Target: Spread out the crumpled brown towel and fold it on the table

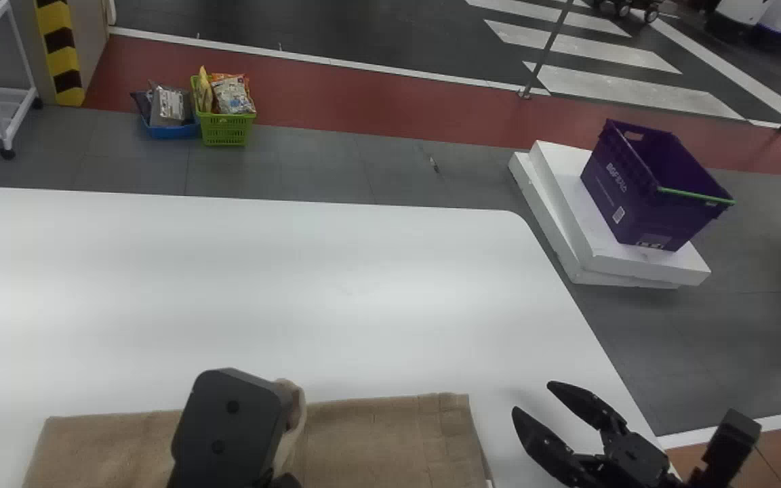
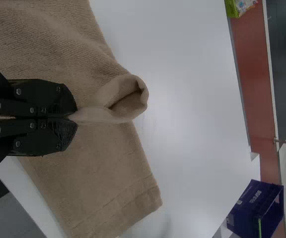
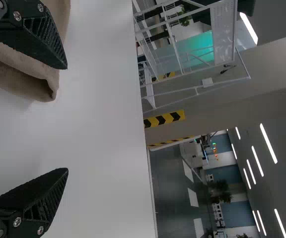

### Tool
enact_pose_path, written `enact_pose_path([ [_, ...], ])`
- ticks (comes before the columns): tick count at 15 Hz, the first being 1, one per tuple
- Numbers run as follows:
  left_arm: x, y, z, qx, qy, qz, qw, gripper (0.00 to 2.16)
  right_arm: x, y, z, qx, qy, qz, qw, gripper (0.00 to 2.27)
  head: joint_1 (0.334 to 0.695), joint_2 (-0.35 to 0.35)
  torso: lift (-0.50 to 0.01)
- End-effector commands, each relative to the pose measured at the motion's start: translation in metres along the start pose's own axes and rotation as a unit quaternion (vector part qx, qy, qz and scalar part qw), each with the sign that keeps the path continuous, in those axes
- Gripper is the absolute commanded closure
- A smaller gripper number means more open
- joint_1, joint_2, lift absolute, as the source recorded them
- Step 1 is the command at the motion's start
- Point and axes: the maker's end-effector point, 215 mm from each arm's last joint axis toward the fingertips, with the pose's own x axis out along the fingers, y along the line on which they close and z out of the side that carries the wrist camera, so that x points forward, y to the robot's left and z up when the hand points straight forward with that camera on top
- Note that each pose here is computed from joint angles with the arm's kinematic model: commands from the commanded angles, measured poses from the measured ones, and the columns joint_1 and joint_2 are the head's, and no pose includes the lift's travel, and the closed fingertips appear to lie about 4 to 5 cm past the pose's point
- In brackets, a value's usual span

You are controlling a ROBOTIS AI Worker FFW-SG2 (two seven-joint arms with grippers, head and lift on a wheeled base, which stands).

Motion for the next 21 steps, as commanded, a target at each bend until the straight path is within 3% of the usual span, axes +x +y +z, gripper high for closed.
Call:
enact_pose_path([
  [1, 0.006, -0.021, -0.011, 0.013, 0.017, -0.019, 0.9996, 0.0, 0.006, 0.007, 0.001, 0.002, -0.001, 0.008, 1.0, 0.07, 0.695, -0.35, -0.127],
  [6, -0.01, -0.014, 0.006, -0.018, -0.009, -0.045, 0.9988, 0.01, 0.01, 0.029, 0.034, 0.005, 0.009, 0.028, 1.0, 0.07, 0.695, -0.35, -0.127],
  [7, -0.012, -0.005, 0.004, -0.021, -0.01, -0.035, 0.9991, 0.02, 0.011, 0.035, 0.039, 0.015, 0.017, 0.033, 0.999, 0.07, 0.695, -0.35, -0.127],
  [10, -0.023, 0.054, -0.007, -0.049, -0.01, 0.02, 0.9985, 0.07, 0.019, 0.074, 0.048, 0.05, 0.051, 0.062, 0.996, 0.04, 0.695, -0.35, -0.127],
  [12, -0.037, 0.107, -0.014, -0.068, -0.014, 0.064, 0.9955, 0.08, 0.02, 0.098, 0.044, 0.1, 0.09, 0.067, 0.989, 0.06, 0.695, -0.35, -0.127],
  [15, -0.057, 0.187, -0.055, -0.122, 0.01, 0.123, 0.9849, 0.08, 0.024, 0.161, 0.004, 0.178, 0.191, 0.068, 0.963, 0.08, 0.695, -0.345, -0.127],
  [17, -0.06, 0.214, -0.074, -0.144, 0.024, 0.137, 0.9797, 0.09, 0.021, 0.201, -0.02, 0.214, 0.253, 0.067, 0.941, 0.08, 0.695, -0.217, -0.127],
  [18, -0.06, 0.22, -0.08, -0.151, 0.029, 0.138, 0.9785, 0.09, 0.021, 0.212, -0.028, 0.217, 0.274, 0.063, 0.935, 0.08, 0.695, -0.095, -0.127],
  [21, -0.06, 0.226, -0.1, -0.167, 0.046, 0.135, 0.9756, 0.09, 0.029, 0.232, -0.05, 0.212, 0.313, 0.049, 0.924, 0.08, 0.695, 0.037, -0.127],
])
